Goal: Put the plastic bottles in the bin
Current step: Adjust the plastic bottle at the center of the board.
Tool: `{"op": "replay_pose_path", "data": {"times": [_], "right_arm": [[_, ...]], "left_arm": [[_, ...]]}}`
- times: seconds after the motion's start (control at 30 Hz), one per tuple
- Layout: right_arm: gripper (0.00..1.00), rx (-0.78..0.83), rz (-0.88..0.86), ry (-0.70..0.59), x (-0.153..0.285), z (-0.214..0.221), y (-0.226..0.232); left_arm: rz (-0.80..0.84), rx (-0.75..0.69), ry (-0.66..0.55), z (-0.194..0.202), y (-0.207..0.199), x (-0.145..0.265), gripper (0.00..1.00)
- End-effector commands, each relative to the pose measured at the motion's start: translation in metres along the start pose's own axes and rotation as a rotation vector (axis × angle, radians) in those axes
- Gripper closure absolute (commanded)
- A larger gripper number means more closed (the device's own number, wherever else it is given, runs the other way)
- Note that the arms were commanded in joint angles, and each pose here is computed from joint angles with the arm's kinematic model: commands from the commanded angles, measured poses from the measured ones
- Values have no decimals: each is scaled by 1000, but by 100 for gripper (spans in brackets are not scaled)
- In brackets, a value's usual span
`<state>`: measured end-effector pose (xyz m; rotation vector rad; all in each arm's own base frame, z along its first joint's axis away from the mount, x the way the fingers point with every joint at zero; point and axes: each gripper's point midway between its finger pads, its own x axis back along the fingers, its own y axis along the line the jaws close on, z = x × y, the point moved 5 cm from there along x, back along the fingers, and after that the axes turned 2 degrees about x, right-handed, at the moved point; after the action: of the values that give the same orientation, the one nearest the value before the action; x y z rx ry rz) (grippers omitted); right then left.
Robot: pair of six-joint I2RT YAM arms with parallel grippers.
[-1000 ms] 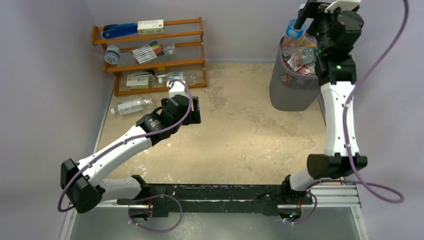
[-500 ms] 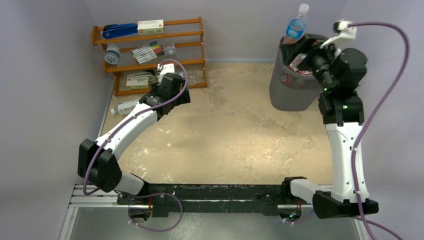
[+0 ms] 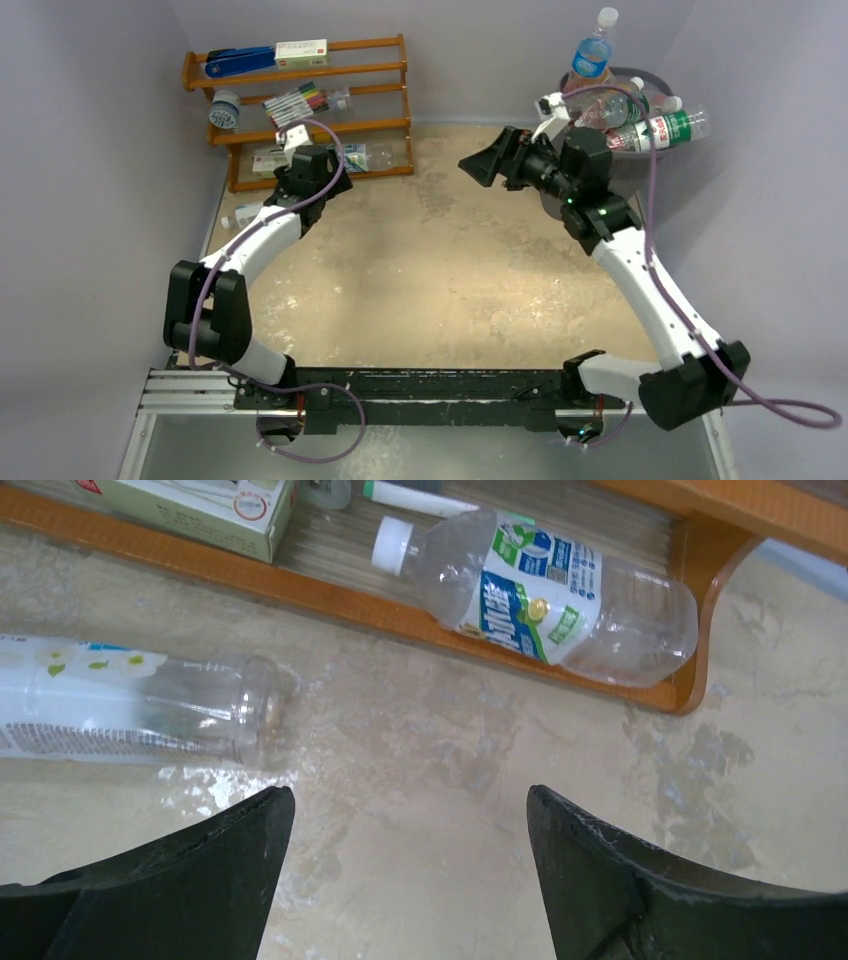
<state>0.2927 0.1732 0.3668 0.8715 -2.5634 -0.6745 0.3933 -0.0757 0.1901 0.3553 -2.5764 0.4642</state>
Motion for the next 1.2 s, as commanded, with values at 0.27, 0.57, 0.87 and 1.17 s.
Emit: {"op": "replay_pose_path", "data": {"times": [0.27, 0.57, 0.87, 1.17], "right_arm": [[9, -79, -286, 95, -118, 31, -21], [36, -185, -312, 122, -206, 60, -66], [55, -331, -361, 109, -273, 79, -98], [57, -395, -379, 102, -312, 90, -119]], "left_arm": [[158, 228, -308, -29, -3, -43, 21], [128, 340, -226, 1, 15, -90, 57], [199, 326, -300, -14, 35, -122, 64], [378, 406, -392, -45, 56, -146, 56]]}}
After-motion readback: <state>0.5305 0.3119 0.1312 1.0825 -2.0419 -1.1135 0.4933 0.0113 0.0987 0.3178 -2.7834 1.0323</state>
